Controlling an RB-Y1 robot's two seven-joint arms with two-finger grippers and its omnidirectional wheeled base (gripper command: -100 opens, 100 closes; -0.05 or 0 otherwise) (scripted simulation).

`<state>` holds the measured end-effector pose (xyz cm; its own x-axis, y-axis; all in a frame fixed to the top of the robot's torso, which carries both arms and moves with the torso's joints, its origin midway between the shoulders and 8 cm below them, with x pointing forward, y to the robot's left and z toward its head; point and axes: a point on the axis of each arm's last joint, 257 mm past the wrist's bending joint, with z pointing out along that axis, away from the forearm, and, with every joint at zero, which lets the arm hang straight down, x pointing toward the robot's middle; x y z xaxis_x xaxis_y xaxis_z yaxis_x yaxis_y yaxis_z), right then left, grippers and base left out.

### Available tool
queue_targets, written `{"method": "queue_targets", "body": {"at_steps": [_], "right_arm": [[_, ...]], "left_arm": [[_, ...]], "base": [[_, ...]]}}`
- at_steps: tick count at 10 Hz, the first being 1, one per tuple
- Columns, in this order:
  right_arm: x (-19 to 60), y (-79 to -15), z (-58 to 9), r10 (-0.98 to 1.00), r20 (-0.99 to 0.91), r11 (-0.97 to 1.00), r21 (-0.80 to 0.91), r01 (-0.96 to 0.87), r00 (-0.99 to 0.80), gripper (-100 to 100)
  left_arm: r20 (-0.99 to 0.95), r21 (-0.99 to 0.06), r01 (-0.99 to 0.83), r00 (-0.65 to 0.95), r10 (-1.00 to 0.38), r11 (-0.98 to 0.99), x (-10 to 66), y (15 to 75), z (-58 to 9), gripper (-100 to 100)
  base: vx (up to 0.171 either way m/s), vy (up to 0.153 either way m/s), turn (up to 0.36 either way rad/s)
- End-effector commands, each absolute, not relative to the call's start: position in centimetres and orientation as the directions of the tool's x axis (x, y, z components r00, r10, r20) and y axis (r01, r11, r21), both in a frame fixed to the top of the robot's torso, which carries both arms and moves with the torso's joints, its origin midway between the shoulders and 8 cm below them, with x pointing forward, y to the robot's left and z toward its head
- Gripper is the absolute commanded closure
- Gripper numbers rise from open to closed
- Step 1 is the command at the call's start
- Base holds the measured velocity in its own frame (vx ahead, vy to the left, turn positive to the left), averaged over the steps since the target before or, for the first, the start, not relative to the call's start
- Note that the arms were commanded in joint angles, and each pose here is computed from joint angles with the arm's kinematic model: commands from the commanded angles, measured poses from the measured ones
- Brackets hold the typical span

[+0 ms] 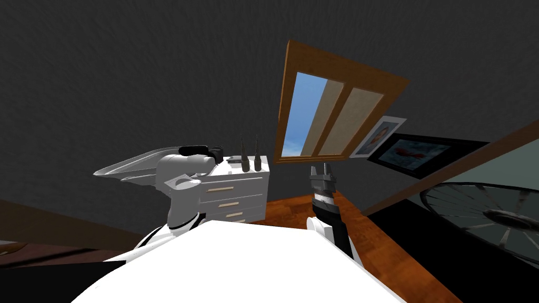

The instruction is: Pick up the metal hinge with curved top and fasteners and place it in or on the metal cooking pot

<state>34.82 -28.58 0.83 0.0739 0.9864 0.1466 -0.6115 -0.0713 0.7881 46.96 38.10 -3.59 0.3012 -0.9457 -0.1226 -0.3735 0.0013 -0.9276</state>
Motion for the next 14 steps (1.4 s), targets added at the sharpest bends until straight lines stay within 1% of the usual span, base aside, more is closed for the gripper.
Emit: {"method": "queue_targets", "body": {"at_steps": [1, 5, 10, 11, 12, 13, 14], "right_arm": [[34.8, -28.6, 0.8, 0.986, 0.147, -0.071, 0.788, -0.611, 0.074, 0], [34.8, -28.6, 0.8, 0.986, 0.147, -0.071, 0.788, -0.611, 0.074, 0], [34.8, -28.6, 0.8, 0.986, 0.147, -0.071, 0.788, -0.611, 0.074, 0], [34.8, -28.6, 0.8, 0.986, 0.147, -0.071, 0.788, -0.611, 0.074, 0], [34.8, -28.6, 0.8, 0.986, 0.147, -0.071, 0.788, -0.611, 0.074, 0], [34.8, -28.6, 0.8, 0.986, 0.147, -0.071, 0.788, -0.611, 0.074, 0], [34.8, -28.6, 0.8, 0.986, 0.147, -0.071, 0.788, -0.611, 0.074, 0]], "left_arm": [[-0.116, -0.914, -0.405, 0.307, -0.945, -0.019, 46.8, 38.2, -4.1, -100], [-0.109, -0.886, -0.461, 0.316, -0.942, -0.053, 46.4, 38.4, -5.3, -100], [-0.101, -0.808, -0.577, 0.334, -0.937, -0.118, 45.3, 38.8, -8.8, -100], [-0.101, -0.822, -0.559, 0.332, -0.938, -0.109, 45.5, 38.9, -8.3, -100], [-0.101, -0.819, -0.563, 0.333, -0.938, -0.112, 45.4, 38.9, -8.5, 0], [-0.101, -0.819, -0.562, 0.332, -0.938, -0.111, 45.9, 39.0, -8.9, -100], [-0.101, -0.819, -0.562, 0.332, -0.938, -0.111, 46.2, 39.1, -9.1, -100]], "base": [[0.001, -0.005, -0.035], [0.001, -0.006, -0.031], [0.003, -0.006, -0.029], [0.000, 0.000, 0.000], [0.000, 0.000, 0.000], [0.008, 0.007, 0.003], [0.021, 0.013, 0.003]]}}
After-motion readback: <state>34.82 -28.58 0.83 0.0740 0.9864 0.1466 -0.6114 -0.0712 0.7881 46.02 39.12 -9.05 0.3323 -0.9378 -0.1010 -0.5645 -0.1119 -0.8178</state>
